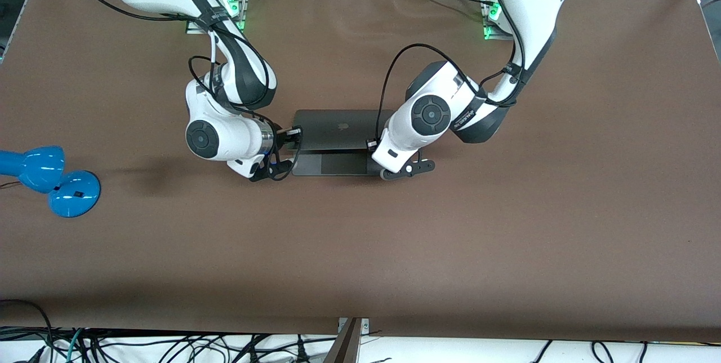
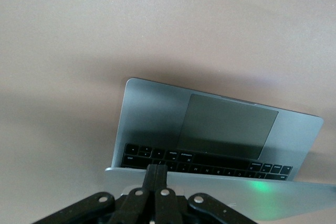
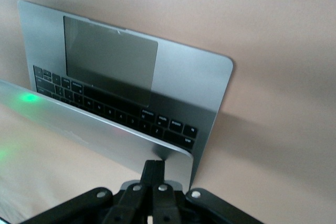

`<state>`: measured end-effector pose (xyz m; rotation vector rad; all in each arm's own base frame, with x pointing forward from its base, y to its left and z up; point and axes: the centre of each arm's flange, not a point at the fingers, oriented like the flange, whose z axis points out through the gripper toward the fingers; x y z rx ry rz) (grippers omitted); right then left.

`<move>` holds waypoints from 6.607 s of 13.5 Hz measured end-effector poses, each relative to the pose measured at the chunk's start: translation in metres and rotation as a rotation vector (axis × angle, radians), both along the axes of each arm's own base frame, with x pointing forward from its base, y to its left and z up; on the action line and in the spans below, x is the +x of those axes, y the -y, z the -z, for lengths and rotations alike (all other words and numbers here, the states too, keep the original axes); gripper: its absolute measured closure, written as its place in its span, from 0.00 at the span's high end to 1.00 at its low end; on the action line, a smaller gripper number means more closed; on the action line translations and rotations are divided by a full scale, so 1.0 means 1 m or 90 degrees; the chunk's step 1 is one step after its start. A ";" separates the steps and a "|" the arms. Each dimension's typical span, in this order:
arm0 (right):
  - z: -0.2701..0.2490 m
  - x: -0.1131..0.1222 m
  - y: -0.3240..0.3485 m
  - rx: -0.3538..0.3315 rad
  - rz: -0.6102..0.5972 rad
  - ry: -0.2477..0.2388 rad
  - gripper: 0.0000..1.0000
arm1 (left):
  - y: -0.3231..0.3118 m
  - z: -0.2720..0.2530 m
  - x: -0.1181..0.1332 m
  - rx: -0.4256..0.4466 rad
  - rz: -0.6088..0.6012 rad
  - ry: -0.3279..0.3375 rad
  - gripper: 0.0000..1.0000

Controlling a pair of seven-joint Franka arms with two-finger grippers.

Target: Close laptop with both arms from behind

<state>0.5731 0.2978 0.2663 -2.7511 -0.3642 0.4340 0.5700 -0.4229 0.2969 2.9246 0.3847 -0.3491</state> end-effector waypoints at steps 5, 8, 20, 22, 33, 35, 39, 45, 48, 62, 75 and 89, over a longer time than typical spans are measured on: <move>0.013 0.008 0.002 0.014 -0.018 0.034 0.01 | 0.003 0.046 -0.022 0.037 0.025 -0.057 0.01; 0.024 0.010 0.006 0.014 -0.024 0.041 0.01 | 0.002 0.047 -0.021 0.037 0.025 -0.057 0.01; 0.035 0.015 0.014 0.008 -0.026 0.048 0.01 | -0.001 0.068 0.000 0.021 0.000 -0.050 0.01; 0.038 0.017 0.014 0.010 -0.024 0.060 0.01 | -0.003 0.070 0.002 0.023 -0.002 -0.050 0.01; 0.065 0.023 0.013 0.018 -0.029 0.097 0.01 | -0.008 0.093 0.006 0.033 -0.012 -0.045 0.01; 0.070 0.022 0.011 0.018 -0.031 0.097 0.01 | -0.009 0.098 0.006 0.038 -0.013 -0.044 0.01; 0.077 0.022 0.010 0.020 -0.037 0.102 0.01 | -0.009 0.103 0.006 0.039 -0.014 -0.042 0.01; 0.084 0.023 0.010 0.021 -0.040 0.106 0.01 | -0.010 0.090 0.018 0.031 -0.022 -0.024 0.01; 0.083 0.024 0.009 0.022 -0.039 0.109 0.01 | -0.016 0.064 0.024 0.038 -0.021 -0.025 0.01; -0.084 0.062 0.054 0.004 0.044 0.005 1.00 | -0.068 -0.110 -0.001 0.088 0.043 0.004 1.00; -0.265 0.063 0.245 -0.204 0.158 0.068 1.00 | -0.270 -0.199 -0.036 0.109 0.118 0.086 1.00; -0.299 0.056 0.289 -0.225 0.160 0.103 1.00 | -0.354 -0.297 -0.068 0.109 0.162 0.078 1.00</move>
